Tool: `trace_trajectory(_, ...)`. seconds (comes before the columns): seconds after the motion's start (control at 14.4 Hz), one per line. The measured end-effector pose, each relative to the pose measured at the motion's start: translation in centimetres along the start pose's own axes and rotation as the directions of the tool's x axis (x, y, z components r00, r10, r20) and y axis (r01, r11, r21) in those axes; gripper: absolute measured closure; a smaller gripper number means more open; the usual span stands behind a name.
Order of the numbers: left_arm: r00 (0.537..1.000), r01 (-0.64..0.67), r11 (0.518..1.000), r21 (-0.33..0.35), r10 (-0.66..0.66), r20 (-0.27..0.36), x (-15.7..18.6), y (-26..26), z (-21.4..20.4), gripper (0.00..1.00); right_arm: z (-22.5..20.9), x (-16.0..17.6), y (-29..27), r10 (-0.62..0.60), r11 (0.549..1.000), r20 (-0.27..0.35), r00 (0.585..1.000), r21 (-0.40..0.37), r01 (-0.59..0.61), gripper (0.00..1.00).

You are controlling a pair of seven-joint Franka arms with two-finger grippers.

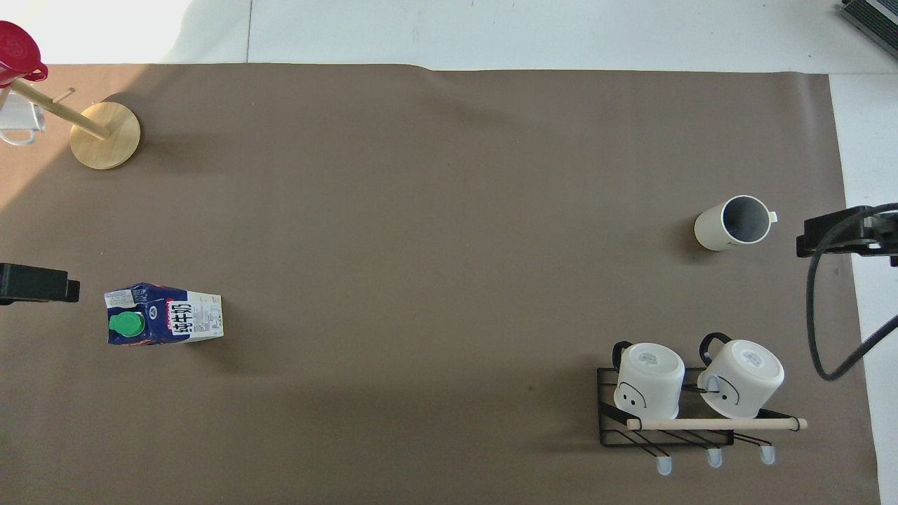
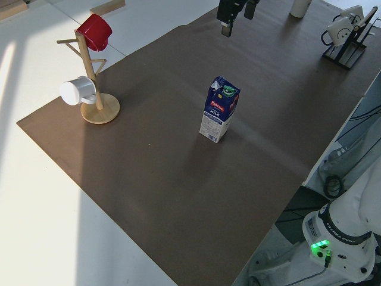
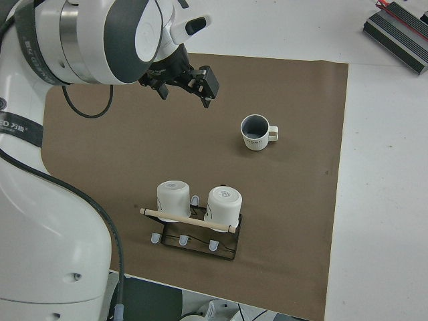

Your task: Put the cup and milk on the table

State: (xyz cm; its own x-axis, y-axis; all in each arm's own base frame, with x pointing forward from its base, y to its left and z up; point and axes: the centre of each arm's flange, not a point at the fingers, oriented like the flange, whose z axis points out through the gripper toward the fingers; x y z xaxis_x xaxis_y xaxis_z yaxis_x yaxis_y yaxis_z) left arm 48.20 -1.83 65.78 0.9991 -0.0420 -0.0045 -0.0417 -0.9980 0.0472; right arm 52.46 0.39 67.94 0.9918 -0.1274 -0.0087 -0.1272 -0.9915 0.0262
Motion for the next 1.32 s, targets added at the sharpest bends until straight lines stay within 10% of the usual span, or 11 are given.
trace_trajectory(1.32, 1.0, -0.003, 1.0, 0.001, 0.003, 0.001, -0.01, 0.16, 0.02, 0.0, -0.05, 0.31, 0.27, 0.006, 1.0, -0.017, 1.0, 0.003, -0.006, 0.0)
